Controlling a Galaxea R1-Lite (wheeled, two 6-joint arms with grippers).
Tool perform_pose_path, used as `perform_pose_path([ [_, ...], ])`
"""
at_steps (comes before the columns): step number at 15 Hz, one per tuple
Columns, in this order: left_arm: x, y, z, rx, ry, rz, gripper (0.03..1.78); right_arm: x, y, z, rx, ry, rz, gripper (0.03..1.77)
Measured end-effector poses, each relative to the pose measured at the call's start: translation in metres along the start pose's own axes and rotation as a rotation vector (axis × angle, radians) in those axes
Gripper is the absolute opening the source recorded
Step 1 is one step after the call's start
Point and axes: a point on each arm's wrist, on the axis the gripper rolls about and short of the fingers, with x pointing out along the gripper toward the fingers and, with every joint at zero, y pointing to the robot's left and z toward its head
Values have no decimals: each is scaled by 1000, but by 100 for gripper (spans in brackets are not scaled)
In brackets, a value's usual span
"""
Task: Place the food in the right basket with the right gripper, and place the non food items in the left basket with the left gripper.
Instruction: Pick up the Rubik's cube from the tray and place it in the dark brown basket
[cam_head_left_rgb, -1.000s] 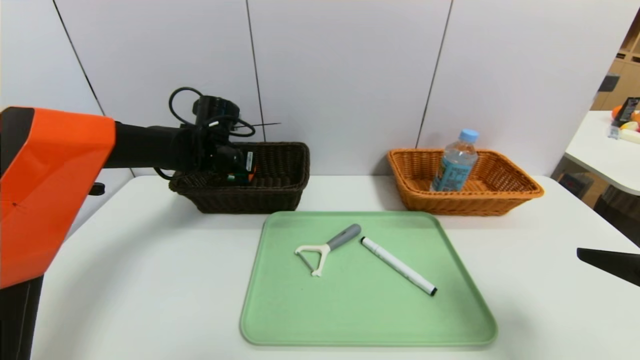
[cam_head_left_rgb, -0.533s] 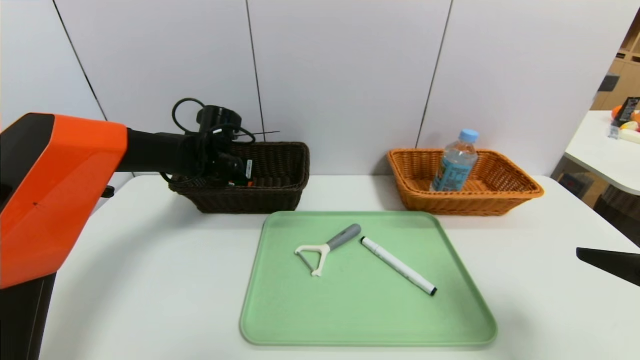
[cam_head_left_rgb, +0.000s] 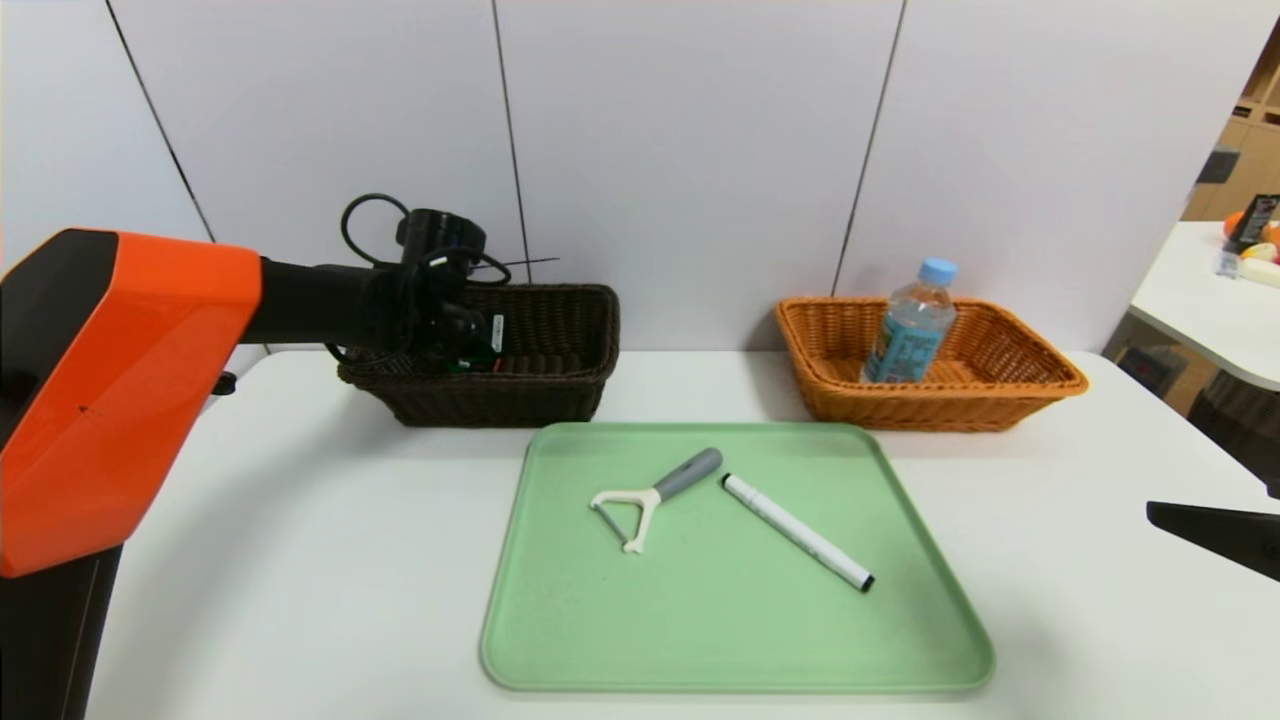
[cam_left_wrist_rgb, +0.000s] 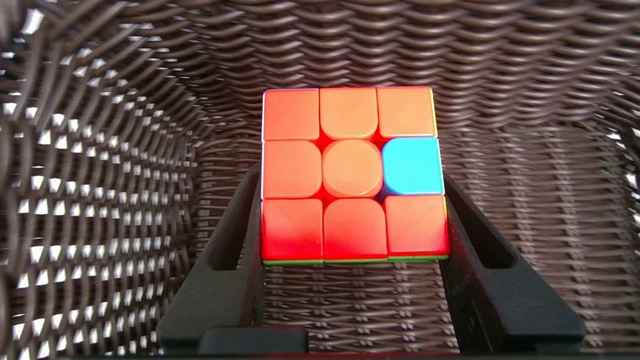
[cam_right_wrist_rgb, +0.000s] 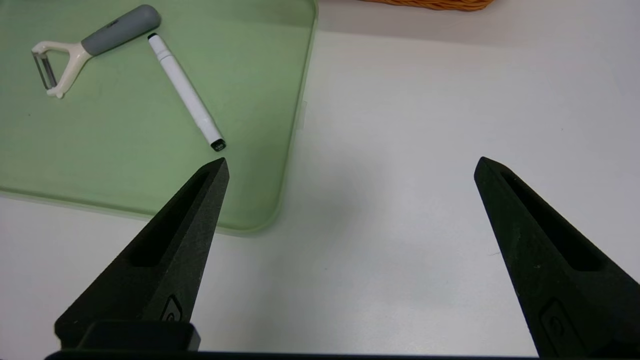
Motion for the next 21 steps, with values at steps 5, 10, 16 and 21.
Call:
perform_pose_path([
  [5, 0, -2, 0, 1, 0, 1, 96, 1, 0, 0, 0, 3, 1, 169],
  [10, -1, -2, 0, -17, -4, 14, 96, 1, 0, 0, 1, 4, 0, 169],
  [16, -6, -2, 4, -21, -15, 12, 96, -1, 0, 0, 0, -3, -1, 169],
  [21, -12, -2, 8, -24, -27, 4, 96, -1, 0, -1, 0, -2, -3, 169],
])
